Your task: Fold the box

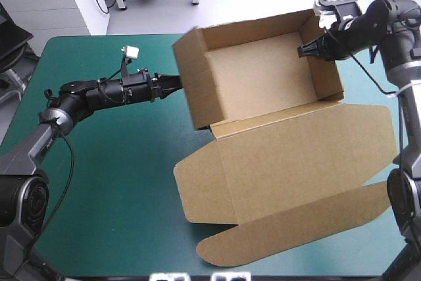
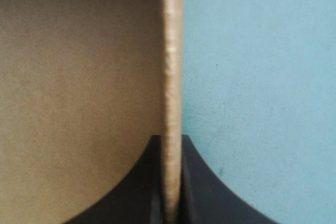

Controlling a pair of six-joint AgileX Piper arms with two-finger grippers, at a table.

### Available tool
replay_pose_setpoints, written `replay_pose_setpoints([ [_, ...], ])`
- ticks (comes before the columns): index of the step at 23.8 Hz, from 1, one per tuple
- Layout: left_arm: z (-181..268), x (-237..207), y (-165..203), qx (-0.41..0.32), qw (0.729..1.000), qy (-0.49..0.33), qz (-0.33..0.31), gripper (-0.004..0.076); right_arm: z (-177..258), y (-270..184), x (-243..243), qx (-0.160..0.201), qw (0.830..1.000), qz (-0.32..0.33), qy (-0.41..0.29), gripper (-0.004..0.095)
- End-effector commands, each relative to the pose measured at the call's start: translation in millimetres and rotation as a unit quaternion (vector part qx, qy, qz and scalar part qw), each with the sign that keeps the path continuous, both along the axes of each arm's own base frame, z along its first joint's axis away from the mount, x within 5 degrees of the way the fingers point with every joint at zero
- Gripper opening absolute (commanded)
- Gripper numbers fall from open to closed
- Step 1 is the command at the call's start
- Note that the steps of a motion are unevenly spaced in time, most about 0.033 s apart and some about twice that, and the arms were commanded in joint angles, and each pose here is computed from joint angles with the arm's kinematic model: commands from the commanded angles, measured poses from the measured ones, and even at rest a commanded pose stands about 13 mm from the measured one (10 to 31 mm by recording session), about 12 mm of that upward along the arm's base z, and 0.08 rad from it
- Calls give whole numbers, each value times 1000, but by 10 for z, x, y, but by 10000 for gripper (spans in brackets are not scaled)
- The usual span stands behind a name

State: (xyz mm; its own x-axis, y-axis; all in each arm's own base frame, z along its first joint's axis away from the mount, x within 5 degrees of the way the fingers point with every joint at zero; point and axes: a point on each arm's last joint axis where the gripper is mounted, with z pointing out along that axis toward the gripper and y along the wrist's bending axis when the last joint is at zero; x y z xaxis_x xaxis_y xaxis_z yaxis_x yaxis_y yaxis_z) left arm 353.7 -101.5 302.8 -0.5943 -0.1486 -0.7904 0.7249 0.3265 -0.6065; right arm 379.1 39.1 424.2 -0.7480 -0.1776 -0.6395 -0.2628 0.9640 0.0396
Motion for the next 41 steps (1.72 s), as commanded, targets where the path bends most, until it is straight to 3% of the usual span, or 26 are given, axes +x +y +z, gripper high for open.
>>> replay_pose_setpoints([
  [1, 556, -202, -45, -118, 992, -23, -35, -9, 186, 139, -8, 14, 998, 17, -64, -18],
  [6, 605, -235, -43, -123, 992, -18, -37, 7, 168, 267, 27, 15, 996, 32, -76, -18],
  [14, 726, -329, -34, -130, 991, 0, -42, 383, 165, 244, 33, -6, 996, 30, -80, -18],
  [17, 775, -405, -34, -106, 993, -14, -50, 459, 164, 237, 35, -8, 996, 27, -80, -18],
  [20, 764, -406, -16, -69, 997, -2, -39, 458, 164, 237, 35, -6, 997, 25, -79, -18],
  [26, 794, -269, 39, 21, 994, 96, 46, 458, 163, 240, 33, 1, 997, 20, -76, -17],
  [30, 883, -251, -29, 69, 990, 100, 70, 458, 167, 348, 18, 4, 997, 27, -78, -14],
  [32, 933, -259, -187, 123, 983, 99, 96, 458, 178, 495, 0, 2, 996, 32, -88, -14],
  [36, 889, -252, -334, 162, 969, 114, 147, 456, 197, 690, -39, 8, 994, 49, -97, -14],
  [41, 800, -233, -277, 198, 950, 153, 188, 388, 204, 729, -45, 19, 994, 43, -99, -14],
])
